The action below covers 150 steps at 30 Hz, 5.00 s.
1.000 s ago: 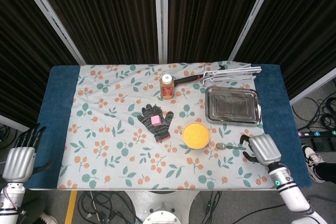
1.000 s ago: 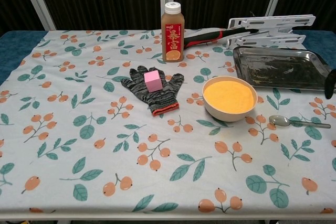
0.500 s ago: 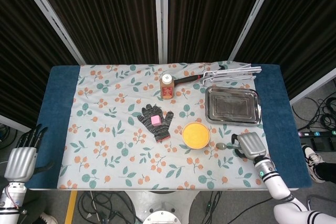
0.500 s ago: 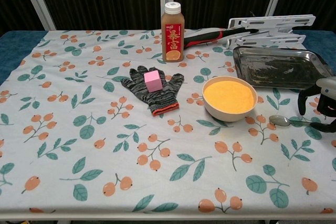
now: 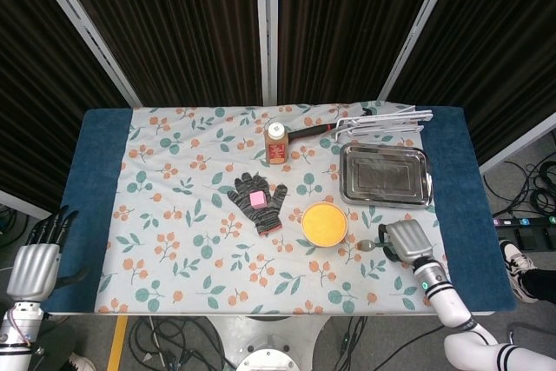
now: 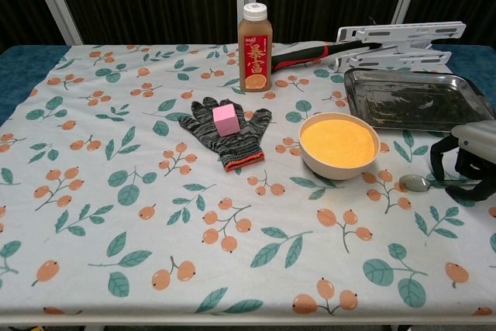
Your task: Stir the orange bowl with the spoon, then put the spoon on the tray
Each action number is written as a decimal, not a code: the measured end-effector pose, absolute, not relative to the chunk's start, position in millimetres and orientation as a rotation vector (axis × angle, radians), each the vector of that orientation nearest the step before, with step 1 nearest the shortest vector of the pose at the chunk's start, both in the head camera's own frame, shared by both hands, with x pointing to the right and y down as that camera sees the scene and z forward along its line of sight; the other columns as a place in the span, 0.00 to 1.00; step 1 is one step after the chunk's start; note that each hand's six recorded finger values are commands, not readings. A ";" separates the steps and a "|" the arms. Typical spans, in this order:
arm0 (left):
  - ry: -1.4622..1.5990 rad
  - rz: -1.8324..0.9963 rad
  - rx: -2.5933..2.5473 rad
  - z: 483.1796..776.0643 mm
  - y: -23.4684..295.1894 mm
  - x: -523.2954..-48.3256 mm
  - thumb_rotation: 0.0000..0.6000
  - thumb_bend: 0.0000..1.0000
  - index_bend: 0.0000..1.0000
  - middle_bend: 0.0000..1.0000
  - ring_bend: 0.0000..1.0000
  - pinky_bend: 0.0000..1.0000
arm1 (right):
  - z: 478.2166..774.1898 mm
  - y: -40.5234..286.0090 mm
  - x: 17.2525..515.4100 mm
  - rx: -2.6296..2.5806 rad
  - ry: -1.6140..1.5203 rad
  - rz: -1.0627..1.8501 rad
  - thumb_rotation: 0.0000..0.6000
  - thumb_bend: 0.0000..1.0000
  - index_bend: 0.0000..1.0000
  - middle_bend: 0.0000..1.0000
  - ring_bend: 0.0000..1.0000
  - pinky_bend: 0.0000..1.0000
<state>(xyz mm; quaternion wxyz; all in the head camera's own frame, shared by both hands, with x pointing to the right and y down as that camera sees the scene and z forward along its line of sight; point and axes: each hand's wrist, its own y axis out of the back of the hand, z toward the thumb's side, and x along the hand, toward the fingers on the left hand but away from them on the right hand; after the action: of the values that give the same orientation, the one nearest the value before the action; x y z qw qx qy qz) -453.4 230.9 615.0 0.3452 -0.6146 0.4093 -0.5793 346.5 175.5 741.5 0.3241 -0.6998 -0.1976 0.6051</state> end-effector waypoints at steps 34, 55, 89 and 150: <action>1.084 -1.513 -1.593 616.3 236.2 -462.1 1.00 0.04 0.10 0.10 0.10 0.13 | 697.5 90.1 220.2 -1.896 -0.376 1.439 1.00 0.33 0.57 0.95 0.94 1.00; 1.084 -1.513 -1.598 618.0 237.1 -462.3 1.00 0.04 0.10 0.10 0.10 0.13 | 700.4 90.4 204.8 -1.767 -0.298 1.387 1.00 0.23 0.42 0.95 0.94 1.00; 1.107 -1.522 -1.622 619.3 243.6 -465.8 1.00 0.04 0.10 0.10 0.10 0.13 | 718.2 99.3 200.9 -1.732 -0.259 1.387 1.00 0.33 0.56 0.95 0.94 1.00; 1.119 -1.518 -1.628 618.6 250.1 -466.5 1.00 0.04 0.10 0.10 0.10 0.13 | 682.4 89.1 176.1 -1.099 0.082 1.105 1.00 0.42 0.74 0.96 0.95 1.00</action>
<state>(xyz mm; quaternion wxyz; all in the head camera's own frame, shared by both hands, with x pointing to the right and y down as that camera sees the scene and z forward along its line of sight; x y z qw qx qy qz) -466.5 250.1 618.6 0.3194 -0.6194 0.4255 -0.5773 176.1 89.1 682.4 0.7107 -0.4953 0.0368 0.4982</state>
